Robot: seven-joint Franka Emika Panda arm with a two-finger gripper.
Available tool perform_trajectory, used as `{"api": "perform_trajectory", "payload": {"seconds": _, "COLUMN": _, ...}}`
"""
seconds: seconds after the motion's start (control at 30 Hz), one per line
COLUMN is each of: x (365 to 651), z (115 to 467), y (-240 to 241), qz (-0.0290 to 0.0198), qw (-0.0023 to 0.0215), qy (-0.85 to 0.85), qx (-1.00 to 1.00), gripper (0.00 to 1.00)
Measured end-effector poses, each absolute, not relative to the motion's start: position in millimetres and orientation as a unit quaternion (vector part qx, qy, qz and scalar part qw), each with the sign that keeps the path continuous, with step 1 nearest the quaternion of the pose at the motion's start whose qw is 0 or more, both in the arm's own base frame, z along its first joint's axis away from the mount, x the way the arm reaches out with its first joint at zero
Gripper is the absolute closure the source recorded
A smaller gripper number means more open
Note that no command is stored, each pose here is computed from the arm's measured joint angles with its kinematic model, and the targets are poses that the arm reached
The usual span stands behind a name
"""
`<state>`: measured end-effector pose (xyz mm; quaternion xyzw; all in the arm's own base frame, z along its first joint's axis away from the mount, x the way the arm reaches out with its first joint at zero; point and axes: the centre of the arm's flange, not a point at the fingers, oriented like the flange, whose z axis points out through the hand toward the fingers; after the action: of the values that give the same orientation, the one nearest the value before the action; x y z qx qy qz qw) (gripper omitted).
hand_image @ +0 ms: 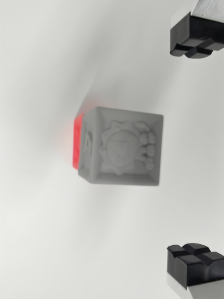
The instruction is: Destack cube
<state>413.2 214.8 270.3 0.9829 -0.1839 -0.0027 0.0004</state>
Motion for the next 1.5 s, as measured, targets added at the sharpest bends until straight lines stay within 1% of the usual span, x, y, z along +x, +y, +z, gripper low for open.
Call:
{"api": "perform_trajectory", "payload": {"seconds": 0.03, "x": 413.3, "z": 264.6, "y": 214.6, "qz": -0.0038, "qw": 0.0007, "qy": -0.184, "qx": 0.983, "gripper": 0.0}}
{"api": "perform_trajectory", "payload": {"seconds": 0.1, "x": 413.3, "z": 254.7, "y": 214.3, "qz": -0.0046, "qw": 0.0009, "qy": -0.184, "qx": 0.983, "gripper": 0.0}}
{"api": "perform_trajectory", "payload": {"seconds": 0.13, "x": 413.2, "z": 250.5, "y": 214.2, "qz": -0.0045, "qw": 0.0011, "qy": -0.184, "qx": 0.983, "gripper": 0.0}}
{"api": "perform_trajectory", "payload": {"seconds": 0.37, "x": 413.4, "z": 225.8, "y": 214.2, "qz": -0.0029, "qw": 0.0002, "qy": -0.185, "qx": 0.983, "gripper": 0.0}}
{"api": "perform_trajectory", "payload": {"seconds": 0.53, "x": 412.9, "z": 206.6, "y": 213.3, "qz": -0.0039, "qw": 0.001, "qy": -0.185, "qx": 0.983, "gripper": 0.0}}
{"api": "perform_trajectory", "payload": {"seconds": 0.63, "x": 412.6, "z": 196.7, "y": 213.1, "qz": -0.0035, "qw": 0.0009, "qy": -0.185, "qx": 0.983, "gripper": 0.0}}
{"api": "perform_trajectory", "payload": {"seconds": 0.93, "x": 412.1, "z": 176.3, "y": 213.1, "qz": -0.0035, "qw": 0.0008, "qy": -0.186, "qx": 0.983, "gripper": 0.0}}
{"api": "perform_trajectory", "payload": {"seconds": 1.17, "x": 412.2, "z": 169.3, "y": 213.3, "qz": -0.0027, "qw": 0.0005, "qy": -0.185, "qx": 0.983, "gripper": 0.0}}
{"api": "perform_trajectory", "payload": {"seconds": 1.2, "x": 412.2, "z": 168.9, "y": 213.3, "qz": -0.0027, "qw": 0.0005, "qy": -0.185, "qx": 0.983, "gripper": 1.0}}
{"api": "perform_trajectory", "payload": {"seconds": 1.5, "x": 412.4, "z": 168.7, "y": 213.2, "qz": -0.0025, "qw": 0.0003, "qy": -0.186, "qx": 0.983, "gripper": 1.0}}
